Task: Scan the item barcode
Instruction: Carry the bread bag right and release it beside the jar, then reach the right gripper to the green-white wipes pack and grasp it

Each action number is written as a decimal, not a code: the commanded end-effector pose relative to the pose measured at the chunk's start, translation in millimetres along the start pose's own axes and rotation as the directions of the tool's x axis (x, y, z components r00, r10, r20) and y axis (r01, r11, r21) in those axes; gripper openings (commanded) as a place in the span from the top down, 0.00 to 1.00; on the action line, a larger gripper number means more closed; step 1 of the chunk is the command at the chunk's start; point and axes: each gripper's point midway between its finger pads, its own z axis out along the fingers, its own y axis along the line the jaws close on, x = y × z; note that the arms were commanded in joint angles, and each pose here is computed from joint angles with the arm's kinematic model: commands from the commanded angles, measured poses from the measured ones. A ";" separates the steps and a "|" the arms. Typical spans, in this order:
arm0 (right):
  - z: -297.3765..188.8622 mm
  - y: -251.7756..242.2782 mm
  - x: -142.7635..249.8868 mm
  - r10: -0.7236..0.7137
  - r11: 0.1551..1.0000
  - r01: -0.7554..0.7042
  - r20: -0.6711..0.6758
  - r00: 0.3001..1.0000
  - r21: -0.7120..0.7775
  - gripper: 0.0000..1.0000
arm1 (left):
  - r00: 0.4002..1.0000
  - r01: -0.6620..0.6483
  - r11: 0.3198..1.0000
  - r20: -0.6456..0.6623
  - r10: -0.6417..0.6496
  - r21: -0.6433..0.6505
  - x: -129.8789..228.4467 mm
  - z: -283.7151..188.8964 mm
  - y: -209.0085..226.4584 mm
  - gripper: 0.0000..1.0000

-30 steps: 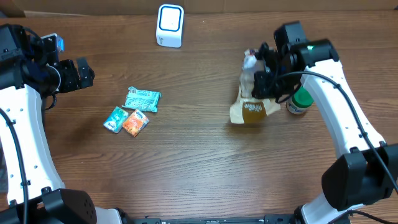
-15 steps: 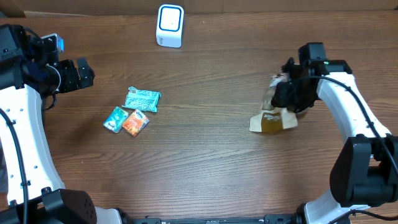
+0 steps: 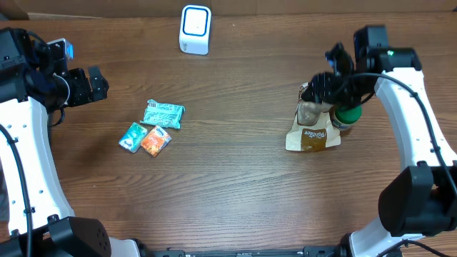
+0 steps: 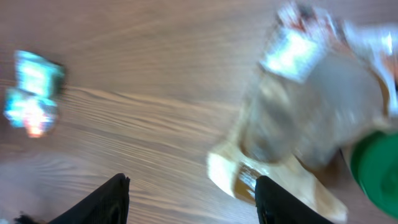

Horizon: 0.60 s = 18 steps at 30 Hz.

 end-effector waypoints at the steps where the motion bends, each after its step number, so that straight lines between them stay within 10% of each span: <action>1: -14.7 38.3 -13.9 -0.070 0.993 0.075 0.055 0.996 -0.089 0.36 | 0.999 -0.031 1.000 0.009 0.031 0.005 -0.7 -2.3 -2.1 0.00; 10: 13.8 118.1 -11.5 -0.205 0.959 0.218 0.084 0.975 -0.180 0.30 | 0.999 -0.031 1.000 0.009 0.031 0.005 -0.7 -2.3 -2.1 0.00; 13: 30.6 150.9 -8.3 -0.264 0.935 0.282 0.110 0.958 -0.213 0.07 | 0.999 -0.031 1.000 0.009 0.031 0.005 -0.6 -2.3 -2.1 0.00; 18: 64.2 189.5 -11.2 -0.173 0.941 0.205 0.138 0.975 -0.268 0.00 | 0.999 -0.031 1.000 0.009 0.031 0.005 -0.7 -2.3 -2.1 0.00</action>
